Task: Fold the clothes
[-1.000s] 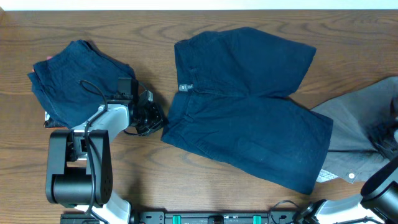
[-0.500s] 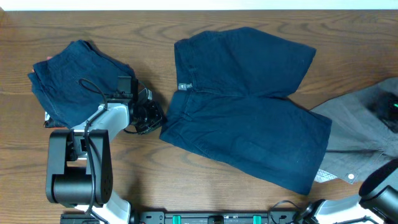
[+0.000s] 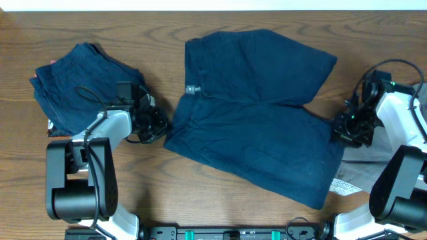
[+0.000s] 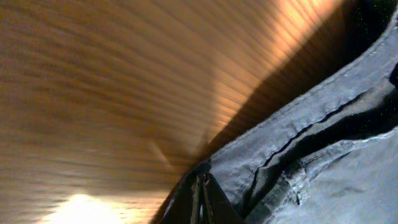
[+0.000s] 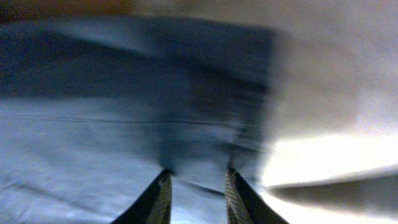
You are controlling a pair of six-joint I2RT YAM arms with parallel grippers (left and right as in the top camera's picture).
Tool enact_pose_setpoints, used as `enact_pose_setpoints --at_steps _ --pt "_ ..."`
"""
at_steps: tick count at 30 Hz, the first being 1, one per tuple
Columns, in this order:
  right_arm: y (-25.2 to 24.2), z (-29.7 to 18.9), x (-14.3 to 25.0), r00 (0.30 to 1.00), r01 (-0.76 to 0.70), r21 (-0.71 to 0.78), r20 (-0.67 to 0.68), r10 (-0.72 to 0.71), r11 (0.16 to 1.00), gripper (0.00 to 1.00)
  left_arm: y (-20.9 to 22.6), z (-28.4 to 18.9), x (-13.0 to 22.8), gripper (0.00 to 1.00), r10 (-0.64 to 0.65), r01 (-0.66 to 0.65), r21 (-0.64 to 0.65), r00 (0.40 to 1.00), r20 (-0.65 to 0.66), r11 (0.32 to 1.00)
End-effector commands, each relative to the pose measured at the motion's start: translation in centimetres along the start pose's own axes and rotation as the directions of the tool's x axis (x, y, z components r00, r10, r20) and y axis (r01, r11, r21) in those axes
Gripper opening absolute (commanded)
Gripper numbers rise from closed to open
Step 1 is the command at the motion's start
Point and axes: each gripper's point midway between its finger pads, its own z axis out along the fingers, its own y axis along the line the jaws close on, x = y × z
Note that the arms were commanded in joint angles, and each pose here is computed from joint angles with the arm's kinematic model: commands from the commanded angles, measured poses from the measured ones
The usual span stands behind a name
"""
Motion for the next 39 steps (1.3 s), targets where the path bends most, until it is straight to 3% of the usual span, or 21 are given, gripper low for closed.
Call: enact_pose_setpoints --at_steps 1,3,6,11,18,20,21,23,25,26,30,39 --pt "-2.7 -0.7 0.3 0.974 -0.224 0.106 0.056 0.219 0.969 0.31 2.4 0.1 -0.5 0.06 -0.038 0.040 -0.085 0.999 0.018 0.996" --pt "-4.2 -1.3 0.3 0.953 -0.298 0.135 0.100 0.286 0.945 0.36 2.4 0.1 -0.4 0.06 -0.041 0.042 -0.087 0.999 0.013 0.995" --pt "-6.2 -1.7 0.9 0.918 -0.391 0.161 0.145 0.370 0.906 0.55 2.3 0.1 -0.4 0.06 -0.041 0.042 -0.081 0.999 0.011 0.996" --pt "-8.0 0.3 2.5 0.886 -0.462 0.151 0.113 0.449 0.874 0.63 2.3 0.1 -0.4 0.06 -0.041 0.042 -0.082 0.999 0.011 0.996" --pt "-7.3 4.9 3.7 0.879 -0.476 0.076 0.078 0.470 0.876 0.90 2.3 0.1 -0.4 0.06 -0.041 0.042 -0.081 0.999 0.010 0.996" --pt "-7.6 5.6 3.5 0.877 -0.478 0.073 0.100 0.471 0.875 0.90 2.3 0.1 -0.3 0.06 -0.042 0.043 -0.078 0.999 0.009 0.996" --pt "-7.7 5.8 3.4 0.875 -0.480 0.071 0.110 0.472 0.874 0.87 2.2 0.1 -0.3 0.06 -0.042 0.043 -0.077 0.999 0.008 0.996" --pt "-8.2 6.0 2.9 0.868 -0.489 0.072 0.141 0.476 0.869 0.68 2.2 0.1 -0.3 0.06 -0.042 0.043 -0.076 0.999 0.007 0.996" --pt "-9.2 5.8 2.4 0.857 -0.504 0.098 0.180 0.483 0.858 0.17 2.2 0.1 -0.3 0.06 -0.042 0.043 -0.076 0.999 0.006 0.996" --pt "-9.9 5.7 2.1 0.849 -0.515 0.112 0.206 0.487 0.850 0.08 2.2 0.1 -0.3 0.06 -0.043 0.043 -0.076 0.999 0.006 0.996" --pt "-12.7 4.6 0.1 0.789 -0.585 0.117 0.314 0.529 0.803 0.01 2.2 0.1 -0.3 0.06 -0.043 0.043 -0.073 0.999 0.005 0.996" --pt "-20.7 -2.2 -2.2 0.621 -0.752 0.124 0.465 0.632 0.647 0.04 2.2 0.1 -0.2 0.06 -0.045 0.045 -0.074 0.999 0.002 0.996"
